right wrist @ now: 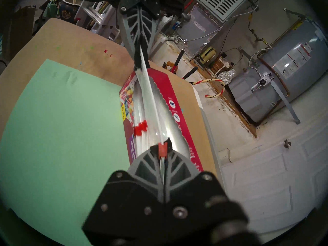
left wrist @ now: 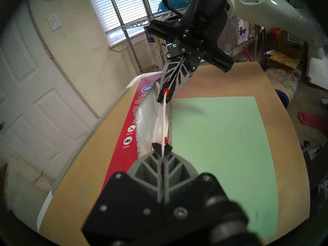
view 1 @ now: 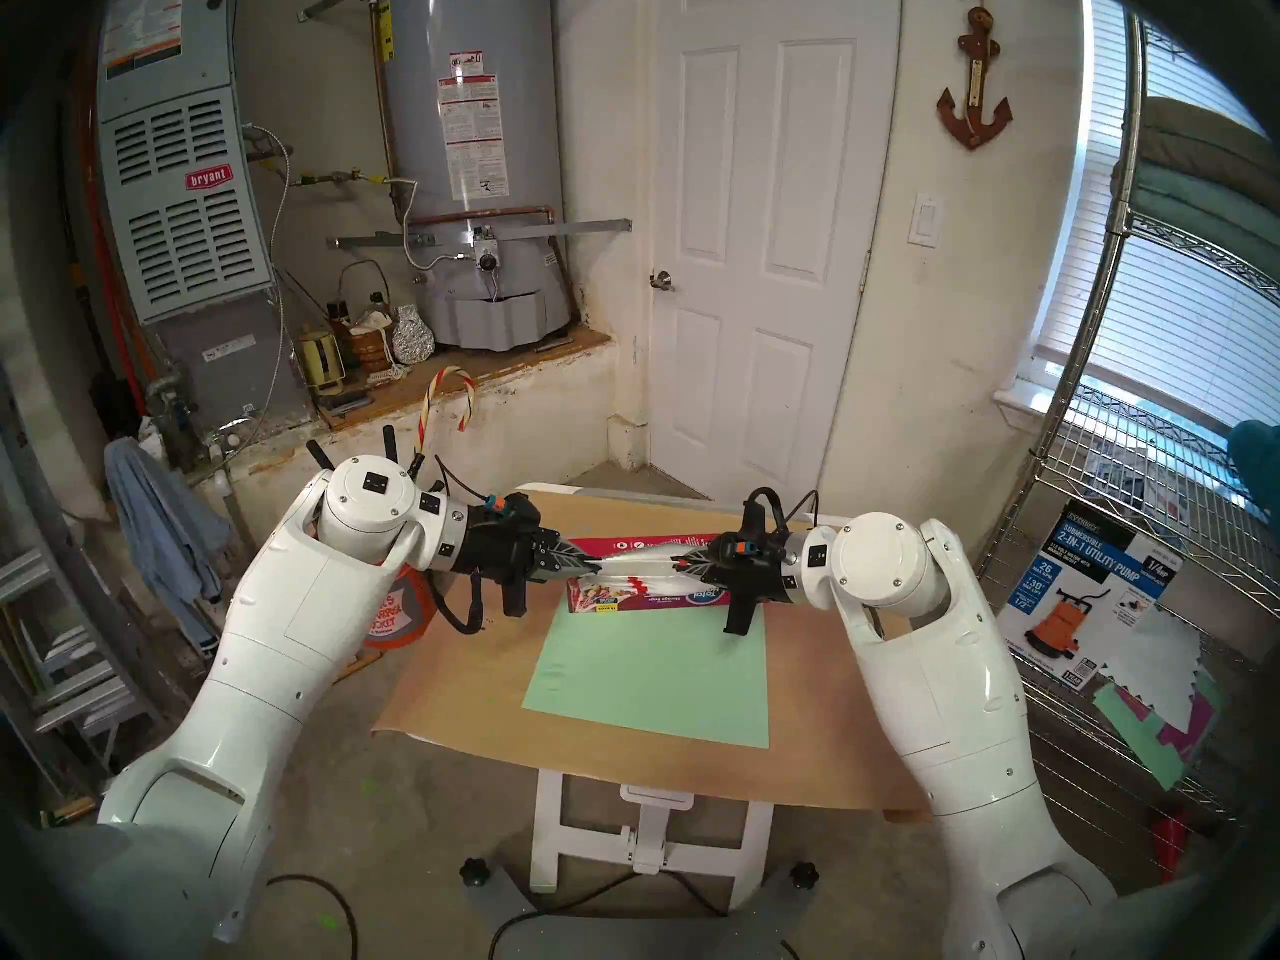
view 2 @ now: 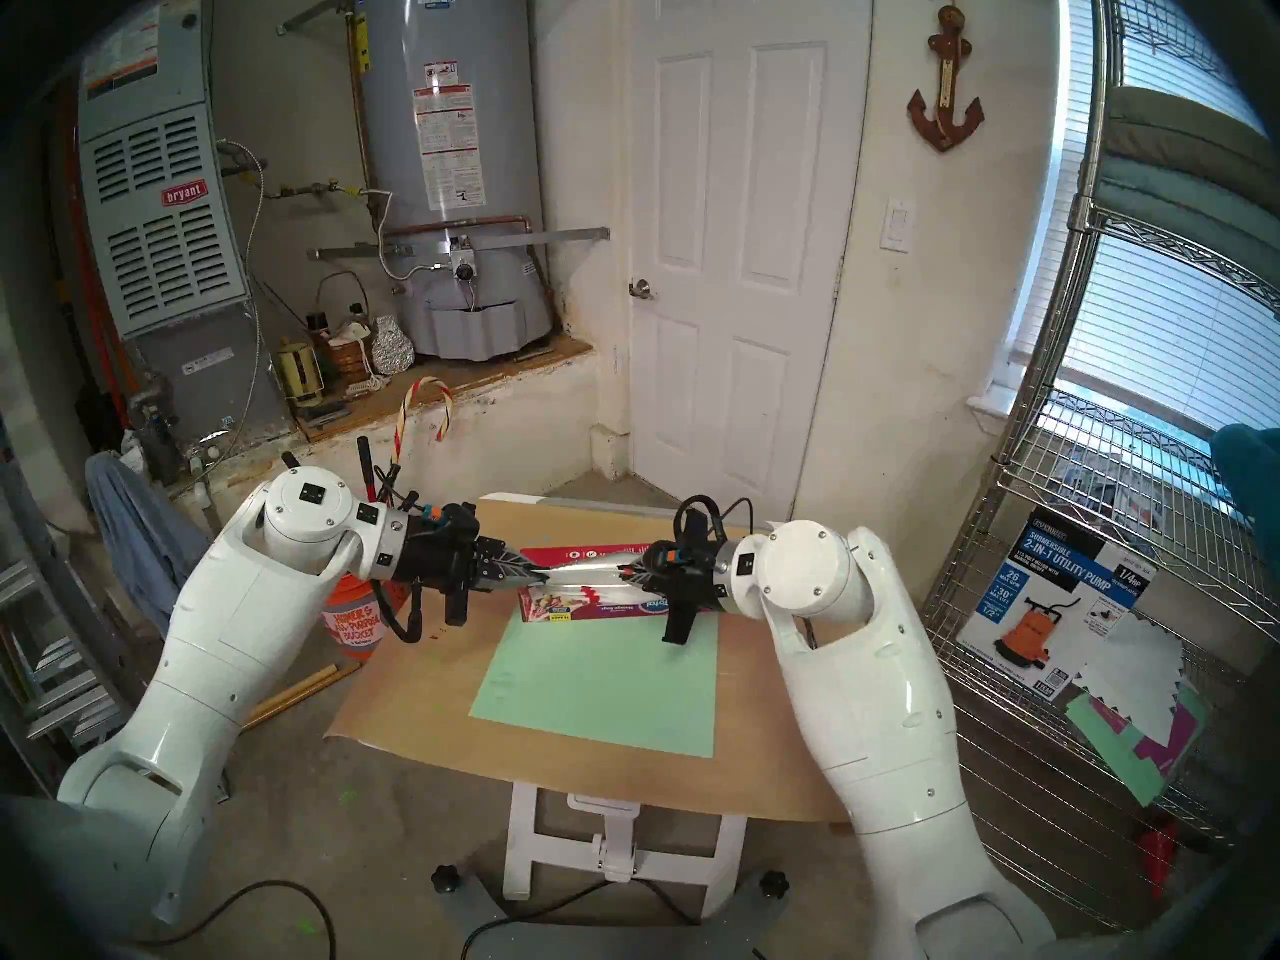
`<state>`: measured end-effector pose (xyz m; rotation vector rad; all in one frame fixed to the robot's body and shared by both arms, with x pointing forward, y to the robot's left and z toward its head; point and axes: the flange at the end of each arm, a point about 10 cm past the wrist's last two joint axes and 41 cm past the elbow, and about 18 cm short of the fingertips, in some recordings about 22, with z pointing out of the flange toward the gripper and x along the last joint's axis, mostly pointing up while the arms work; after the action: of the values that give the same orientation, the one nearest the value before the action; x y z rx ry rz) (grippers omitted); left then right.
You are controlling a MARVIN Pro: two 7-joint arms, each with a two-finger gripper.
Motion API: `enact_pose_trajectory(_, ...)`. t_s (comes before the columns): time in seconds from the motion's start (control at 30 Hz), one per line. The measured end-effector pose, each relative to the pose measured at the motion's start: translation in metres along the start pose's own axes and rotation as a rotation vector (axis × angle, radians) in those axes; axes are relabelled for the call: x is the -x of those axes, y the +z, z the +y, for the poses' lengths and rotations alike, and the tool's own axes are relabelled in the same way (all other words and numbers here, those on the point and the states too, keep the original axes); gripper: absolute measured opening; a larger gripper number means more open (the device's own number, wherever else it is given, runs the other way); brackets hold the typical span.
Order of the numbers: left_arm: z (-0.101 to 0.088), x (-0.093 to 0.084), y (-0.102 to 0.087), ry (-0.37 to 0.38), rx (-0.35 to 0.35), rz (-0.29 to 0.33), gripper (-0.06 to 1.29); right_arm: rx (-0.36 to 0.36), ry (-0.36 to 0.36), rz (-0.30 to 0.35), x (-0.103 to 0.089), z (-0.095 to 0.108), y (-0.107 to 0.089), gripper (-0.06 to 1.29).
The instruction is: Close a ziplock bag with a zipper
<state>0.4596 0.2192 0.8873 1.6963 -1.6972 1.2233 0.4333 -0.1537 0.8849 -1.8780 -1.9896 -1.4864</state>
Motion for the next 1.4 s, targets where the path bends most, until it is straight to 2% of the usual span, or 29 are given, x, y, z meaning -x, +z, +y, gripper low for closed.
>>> enact_pose_trajectory(0.4, -0.001, 0.003, -0.006, 0.000, -0.019, -0.011, -0.02, 0.029, -0.014, -0.076, 0.044, 0.012, -0.025, -0.03)
enact_pose_trajectory(0.9, 0.002, 0.004, -0.009, -0.003, -0.016, -0.003, -0.02, 0.046, -0.073, -0.109, 0.068, 0.020, -0.046, -0.03)
enact_pose_trajectory(1.2, 0.004, 0.004, -0.009, -0.006, -0.012, 0.002, -0.02, 0.057, -0.068, -0.129, 0.084, 0.023, -0.056, -0.03)
enact_pose_trajectory(1.4, 0.002, 0.012, -0.017, -0.016, -0.022, -0.016, -0.02, 0.082, -0.050, -0.161, 0.099, 0.029, -0.072, -0.03)
